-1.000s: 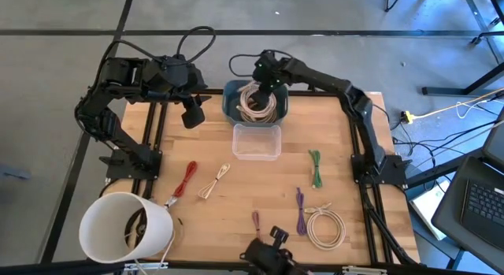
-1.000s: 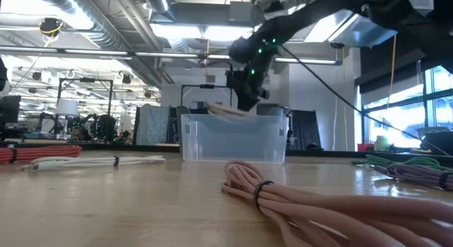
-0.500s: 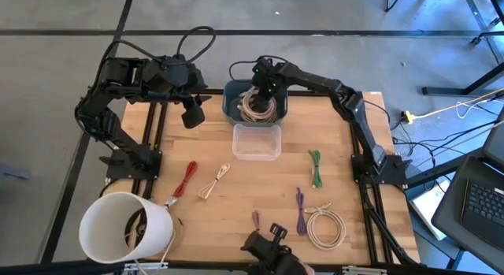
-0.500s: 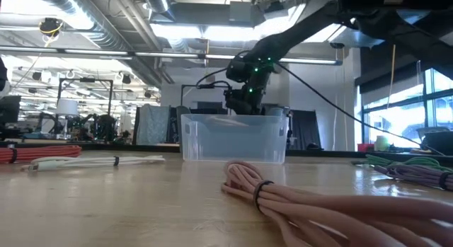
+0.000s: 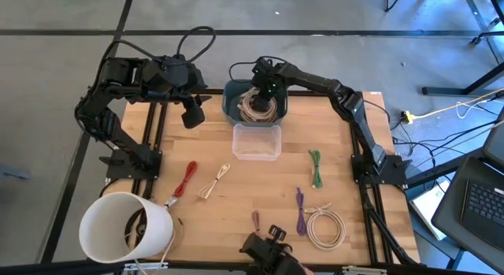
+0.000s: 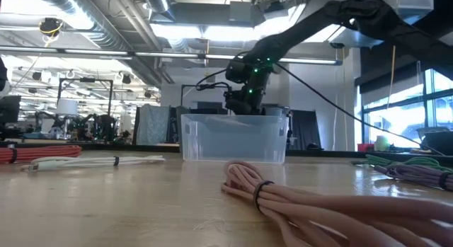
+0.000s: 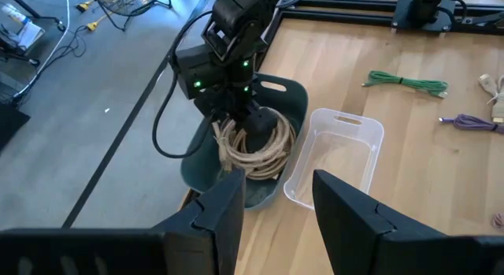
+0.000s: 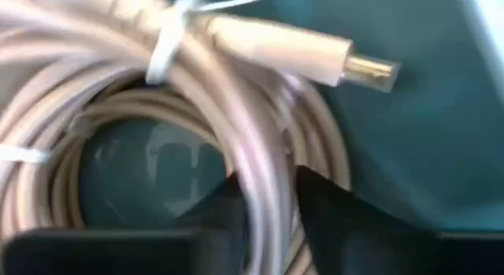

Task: Pick & Place USB Port
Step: Put the brown HDMI cable into the blue bin

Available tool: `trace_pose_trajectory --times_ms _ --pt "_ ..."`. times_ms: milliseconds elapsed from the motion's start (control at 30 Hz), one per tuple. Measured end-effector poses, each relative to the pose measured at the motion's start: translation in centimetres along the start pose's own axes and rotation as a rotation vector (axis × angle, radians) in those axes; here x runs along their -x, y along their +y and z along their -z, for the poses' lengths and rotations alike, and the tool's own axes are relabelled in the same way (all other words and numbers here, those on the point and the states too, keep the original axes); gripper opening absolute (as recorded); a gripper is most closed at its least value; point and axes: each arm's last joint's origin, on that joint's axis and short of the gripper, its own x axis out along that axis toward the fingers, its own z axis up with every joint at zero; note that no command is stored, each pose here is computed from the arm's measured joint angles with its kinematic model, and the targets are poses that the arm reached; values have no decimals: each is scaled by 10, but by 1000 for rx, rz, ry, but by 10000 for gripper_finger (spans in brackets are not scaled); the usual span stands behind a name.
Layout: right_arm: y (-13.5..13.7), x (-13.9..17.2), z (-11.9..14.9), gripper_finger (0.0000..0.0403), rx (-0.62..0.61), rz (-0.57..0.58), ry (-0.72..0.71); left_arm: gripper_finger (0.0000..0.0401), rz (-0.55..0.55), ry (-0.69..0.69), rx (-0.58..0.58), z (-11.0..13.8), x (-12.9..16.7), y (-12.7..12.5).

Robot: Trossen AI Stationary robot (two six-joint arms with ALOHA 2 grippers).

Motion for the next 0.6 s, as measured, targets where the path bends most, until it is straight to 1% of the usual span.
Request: trace_pose_trajectory --times_ms 133,200,267,367,500,600 --pt "2 10 -6 191 -1 -5 -2 143 0 0 14 0 0 0" --pt "3 19 -11 221 1 -5 -18 143 0 0 23 0 0 0" --pt "5 32 -16 240 -9 -7 -18 143 0 0 23 0 0 0" --pt "7 53 -24 250 -18 -5 -38 143 0 0 27 0 0 0" --pt "17 91 -25 245 25 34 27 143 -1 4 31 0 -1 -1" --pt "31 121 -6 233 66 10 110 143 -1 21 26 1 -5 -2"
